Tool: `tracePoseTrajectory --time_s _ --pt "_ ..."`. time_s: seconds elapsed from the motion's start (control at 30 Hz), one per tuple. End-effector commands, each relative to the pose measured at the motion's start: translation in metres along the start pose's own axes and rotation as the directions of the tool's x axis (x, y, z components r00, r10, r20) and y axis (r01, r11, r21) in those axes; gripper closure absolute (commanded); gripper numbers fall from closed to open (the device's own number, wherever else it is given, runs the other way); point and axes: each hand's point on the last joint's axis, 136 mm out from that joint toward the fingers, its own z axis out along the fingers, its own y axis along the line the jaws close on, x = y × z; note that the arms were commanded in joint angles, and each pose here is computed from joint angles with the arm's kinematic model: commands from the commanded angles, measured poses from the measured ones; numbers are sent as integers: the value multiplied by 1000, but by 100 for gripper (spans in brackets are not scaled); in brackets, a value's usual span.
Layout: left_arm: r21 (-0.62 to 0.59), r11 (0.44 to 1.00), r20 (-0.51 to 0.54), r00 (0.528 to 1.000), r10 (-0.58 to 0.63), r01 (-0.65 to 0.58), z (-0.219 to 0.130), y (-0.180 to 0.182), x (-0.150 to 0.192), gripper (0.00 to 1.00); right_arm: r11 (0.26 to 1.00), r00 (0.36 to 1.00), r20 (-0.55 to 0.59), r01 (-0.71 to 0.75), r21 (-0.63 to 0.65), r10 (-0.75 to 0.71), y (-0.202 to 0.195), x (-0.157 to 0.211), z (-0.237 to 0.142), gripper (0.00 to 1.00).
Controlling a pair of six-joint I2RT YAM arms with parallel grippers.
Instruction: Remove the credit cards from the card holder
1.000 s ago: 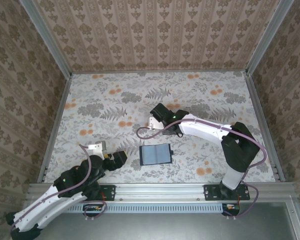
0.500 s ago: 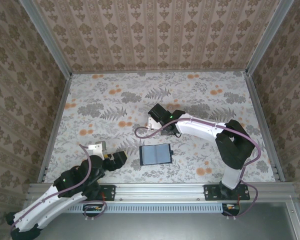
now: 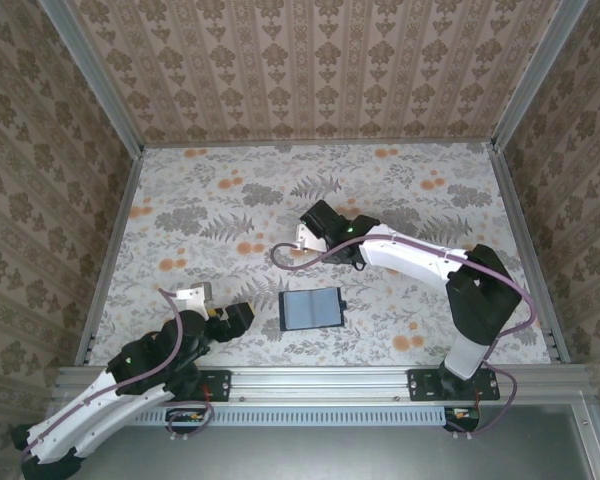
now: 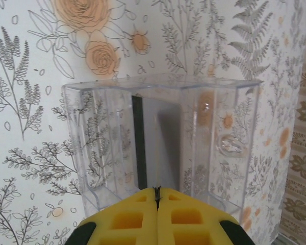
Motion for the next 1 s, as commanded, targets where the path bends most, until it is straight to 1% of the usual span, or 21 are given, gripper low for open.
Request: tracePoseTrajectory --time_s 0.0,0.2,0.23,0.4,0.97 --pt "9 1000 4 1000 -4 4 -1 -2 -2 0 998 999 11 -49 31 49 -14 1 -9 100" --pt "8 1000 4 1000 -3 3 -1 -1 -1 0 997 997 8 -74 3 74 -11 -1 1 100" --pt "5 1000 4 1000 -3 3 -1 -1 -1 0 996 996 23 -89 14 89 -14 -5 3 100" --pt "1 1000 4 1000 -2 2 -1 0 -1 0 995 994 20 -104 2 104 -12 -5 9 100" --pt "-1 1000 2 1000 -2 2 2 1 1 0 993 993 37 -112 -23 113 -8 -14 17 100"
